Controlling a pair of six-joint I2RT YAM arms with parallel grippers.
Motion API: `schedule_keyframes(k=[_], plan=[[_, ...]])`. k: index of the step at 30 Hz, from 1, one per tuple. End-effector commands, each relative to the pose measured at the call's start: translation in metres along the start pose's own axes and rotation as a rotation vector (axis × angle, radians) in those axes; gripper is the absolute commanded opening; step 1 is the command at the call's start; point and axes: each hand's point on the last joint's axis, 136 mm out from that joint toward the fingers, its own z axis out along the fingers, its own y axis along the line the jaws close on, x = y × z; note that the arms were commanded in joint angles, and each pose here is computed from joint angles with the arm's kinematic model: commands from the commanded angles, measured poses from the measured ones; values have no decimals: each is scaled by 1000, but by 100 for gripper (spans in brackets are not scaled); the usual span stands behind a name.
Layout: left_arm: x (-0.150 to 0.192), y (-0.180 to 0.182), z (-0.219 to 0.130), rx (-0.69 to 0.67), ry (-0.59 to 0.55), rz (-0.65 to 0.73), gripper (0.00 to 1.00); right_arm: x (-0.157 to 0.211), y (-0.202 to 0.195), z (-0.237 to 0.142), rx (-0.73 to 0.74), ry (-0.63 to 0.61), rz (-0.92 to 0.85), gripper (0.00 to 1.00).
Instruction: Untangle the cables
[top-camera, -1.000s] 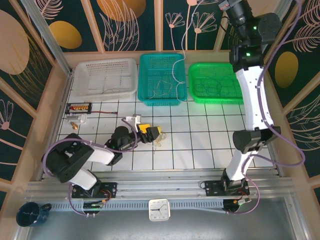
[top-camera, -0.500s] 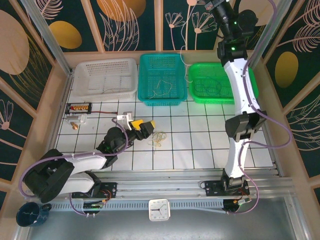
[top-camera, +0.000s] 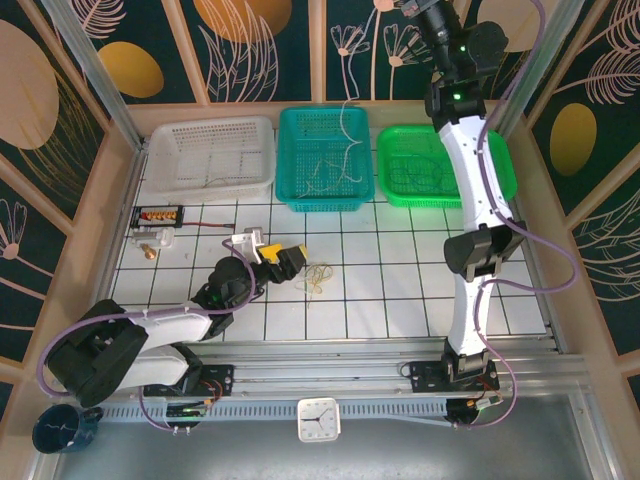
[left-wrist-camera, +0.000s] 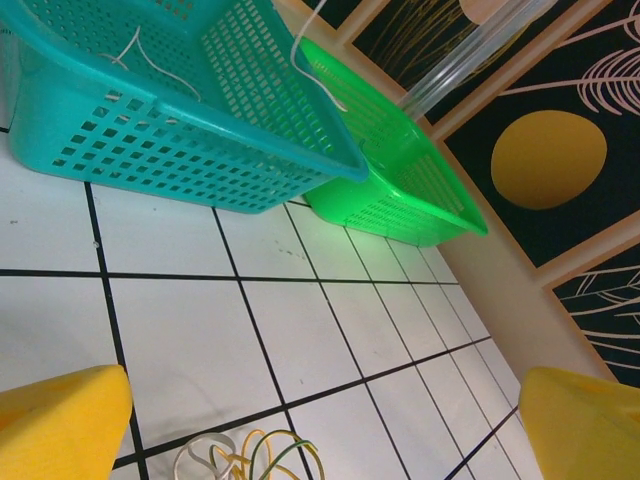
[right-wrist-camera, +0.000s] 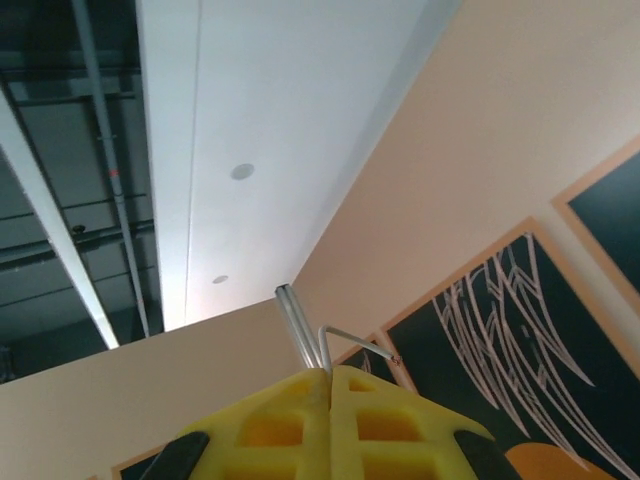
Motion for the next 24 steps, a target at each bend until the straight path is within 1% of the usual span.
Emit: schedule_keyframes(k=[1,4,9,12,15,18,24], plan=[[-1,2,-2,1,-9,2,99,-3,28,2,-74,-21,-44,0],[-2,1,-4,4,-15,-1,99,19,17,-1,-78,16,-24,0],[-3,0,-9,10,-25,-9,99,72,-16,-18,-89,114,22,0],[-3,2,-13,6,-35,-11,99,100,-41,-35,-50,171,37,0],[-2,5,-17,-1,-39,-9,99,119,-67,-52,28,214,31,0],[-2,6,-19,-4,-43,-8,99,141,-87,-75,93,269,43,0],[0,5,-18,-1,-34,1,99,198,-127,-148,276,383,67,0]])
